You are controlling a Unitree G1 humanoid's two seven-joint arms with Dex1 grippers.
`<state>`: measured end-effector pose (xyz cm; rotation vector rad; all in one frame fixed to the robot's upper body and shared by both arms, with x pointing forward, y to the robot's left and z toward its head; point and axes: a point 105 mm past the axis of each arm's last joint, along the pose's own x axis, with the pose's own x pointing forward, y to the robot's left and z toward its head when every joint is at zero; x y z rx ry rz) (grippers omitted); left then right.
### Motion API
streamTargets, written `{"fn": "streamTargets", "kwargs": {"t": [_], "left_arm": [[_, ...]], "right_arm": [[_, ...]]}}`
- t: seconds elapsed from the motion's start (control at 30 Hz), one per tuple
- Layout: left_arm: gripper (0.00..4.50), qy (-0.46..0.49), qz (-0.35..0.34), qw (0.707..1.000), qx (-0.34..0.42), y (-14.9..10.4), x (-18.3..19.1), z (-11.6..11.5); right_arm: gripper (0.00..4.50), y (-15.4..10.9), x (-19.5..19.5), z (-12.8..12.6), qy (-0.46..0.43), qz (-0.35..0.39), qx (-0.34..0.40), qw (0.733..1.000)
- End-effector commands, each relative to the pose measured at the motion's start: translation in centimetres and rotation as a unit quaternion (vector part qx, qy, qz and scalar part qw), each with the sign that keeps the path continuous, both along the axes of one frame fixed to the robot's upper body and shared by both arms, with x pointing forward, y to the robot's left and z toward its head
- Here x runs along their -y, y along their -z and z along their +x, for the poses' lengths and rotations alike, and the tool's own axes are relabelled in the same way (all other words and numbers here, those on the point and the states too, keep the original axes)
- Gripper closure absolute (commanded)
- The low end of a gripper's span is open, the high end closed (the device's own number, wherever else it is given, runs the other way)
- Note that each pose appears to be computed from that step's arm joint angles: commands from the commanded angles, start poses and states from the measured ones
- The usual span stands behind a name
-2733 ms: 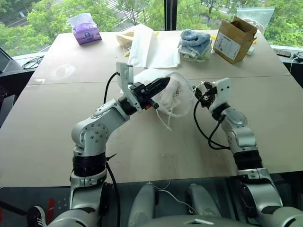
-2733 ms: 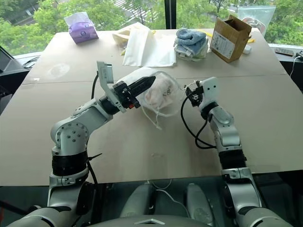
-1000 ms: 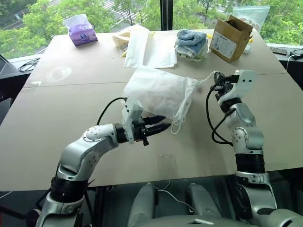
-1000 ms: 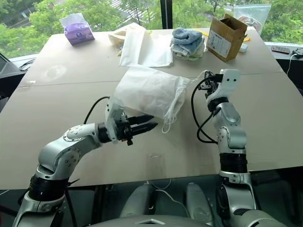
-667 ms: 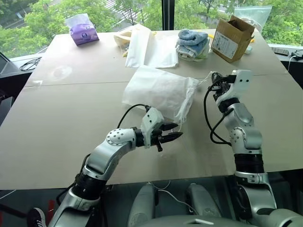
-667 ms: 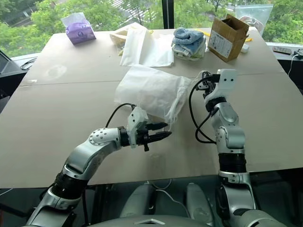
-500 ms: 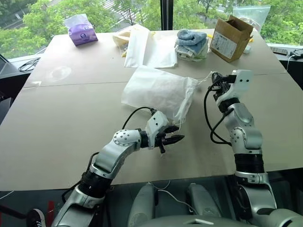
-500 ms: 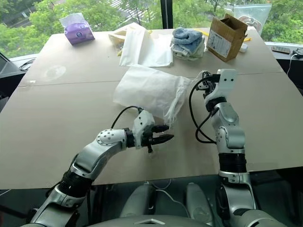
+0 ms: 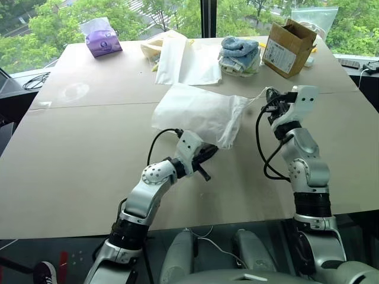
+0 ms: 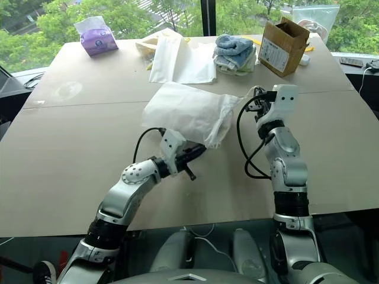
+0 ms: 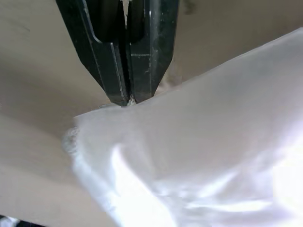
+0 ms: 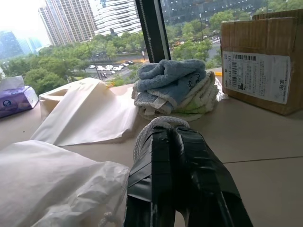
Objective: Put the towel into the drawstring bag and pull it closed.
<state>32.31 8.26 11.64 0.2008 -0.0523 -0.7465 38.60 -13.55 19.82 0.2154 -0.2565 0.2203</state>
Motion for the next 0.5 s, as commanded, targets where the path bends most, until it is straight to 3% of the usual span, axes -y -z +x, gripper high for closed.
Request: {"fn": "streamTargets", "kwargs": {"t": [0.03,0.13,0.23,0.33,0.5], "left_arm": [[4.42,-0.144,0.081,0.961,0.22,-5.6,-4.6,0.5],[4.42,-0.245,0.114,0.917,0.294,-7.7,-8.3,0.8],[4.42,-0.301,0.103,0.898,0.303,-8.5,-10.1,1.1],[4.42,-0.412,0.085,0.855,0.304,-10.0,-14.1,1.5],[4.42,-0.514,0.079,0.796,0.31,-12.2,-17.5,1.8]], "right_arm": [[4.5,-2.4,0.8,-0.5,0.019,0.003,0.043,0.999],[4.5,-2.7,1.8,-0.3,0.046,0.012,0.046,0.998],[4.5,-2.9,2.3,-0.2,0.064,0.02,0.048,0.997],[4.5,-3.4,3.9,0.1,0.115,0.032,0.055,0.991],[4.5,-4.4,6.5,0.0,0.192,0.038,0.073,0.978]]}}
